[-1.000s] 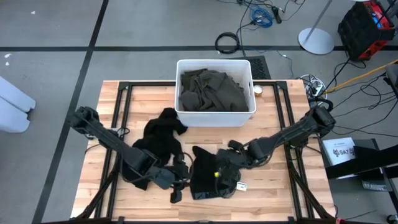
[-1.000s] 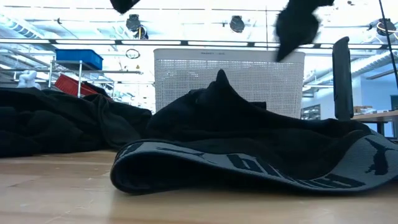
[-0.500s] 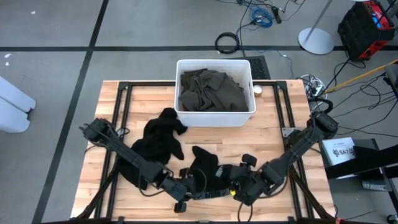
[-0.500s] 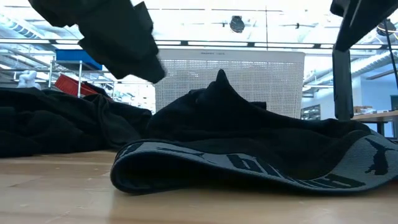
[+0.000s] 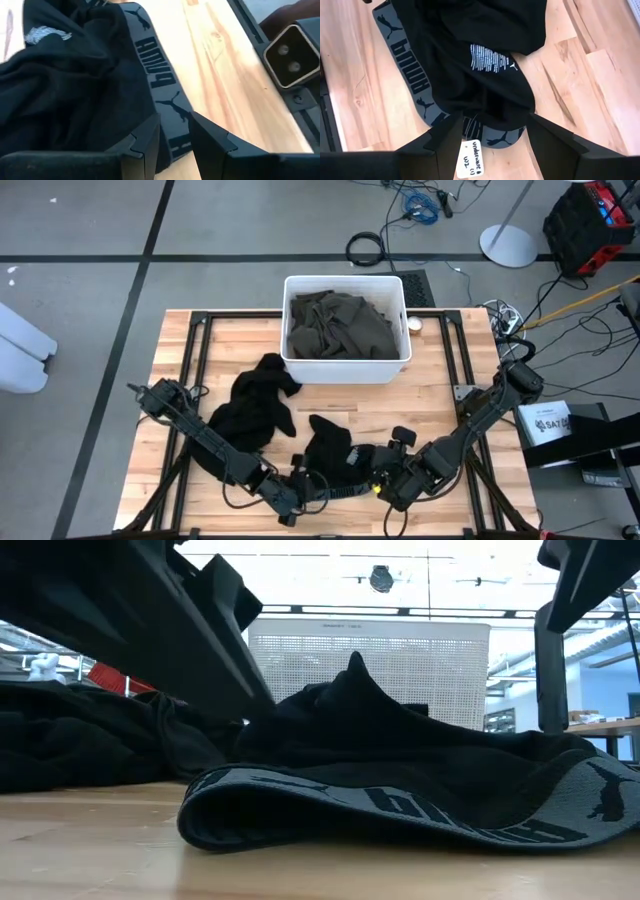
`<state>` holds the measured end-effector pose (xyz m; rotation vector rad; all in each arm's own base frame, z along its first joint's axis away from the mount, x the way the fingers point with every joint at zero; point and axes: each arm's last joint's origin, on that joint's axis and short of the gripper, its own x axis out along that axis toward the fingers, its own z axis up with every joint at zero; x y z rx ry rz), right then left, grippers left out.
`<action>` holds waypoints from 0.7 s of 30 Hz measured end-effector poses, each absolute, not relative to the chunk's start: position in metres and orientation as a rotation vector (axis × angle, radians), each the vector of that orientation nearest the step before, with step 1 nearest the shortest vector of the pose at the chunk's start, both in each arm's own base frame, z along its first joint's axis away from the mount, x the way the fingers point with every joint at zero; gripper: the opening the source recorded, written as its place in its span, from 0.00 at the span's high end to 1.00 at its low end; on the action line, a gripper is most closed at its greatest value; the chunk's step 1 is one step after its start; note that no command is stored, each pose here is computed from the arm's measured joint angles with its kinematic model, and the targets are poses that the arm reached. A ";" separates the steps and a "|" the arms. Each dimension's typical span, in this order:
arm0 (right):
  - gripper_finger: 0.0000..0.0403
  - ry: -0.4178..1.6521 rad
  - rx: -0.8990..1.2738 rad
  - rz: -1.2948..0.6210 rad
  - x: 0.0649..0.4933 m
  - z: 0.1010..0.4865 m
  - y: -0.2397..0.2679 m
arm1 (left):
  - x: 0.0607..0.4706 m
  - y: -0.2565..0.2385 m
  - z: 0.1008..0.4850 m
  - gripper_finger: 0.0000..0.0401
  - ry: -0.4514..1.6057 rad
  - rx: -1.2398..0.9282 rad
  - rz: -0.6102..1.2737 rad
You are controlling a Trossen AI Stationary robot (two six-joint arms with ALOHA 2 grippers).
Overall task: Sort clothes
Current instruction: Put the black boxer into the white bin
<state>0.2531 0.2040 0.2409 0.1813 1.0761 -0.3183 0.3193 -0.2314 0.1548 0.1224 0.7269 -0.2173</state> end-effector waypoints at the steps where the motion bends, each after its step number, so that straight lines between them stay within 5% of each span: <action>1: 0.48 1.076 0.176 -0.317 0.253 0.241 0.204 | 0.319 -0.231 0.155 0.72 0.727 0.127 -0.216; 16: 0.48 1.052 0.165 -0.328 0.256 0.241 0.202 | 0.325 -0.219 0.153 0.71 0.743 0.094 -0.128; 21: 0.48 1.052 0.171 -0.322 0.252 0.241 0.206 | 0.326 -0.217 0.152 0.62 0.738 0.105 -0.098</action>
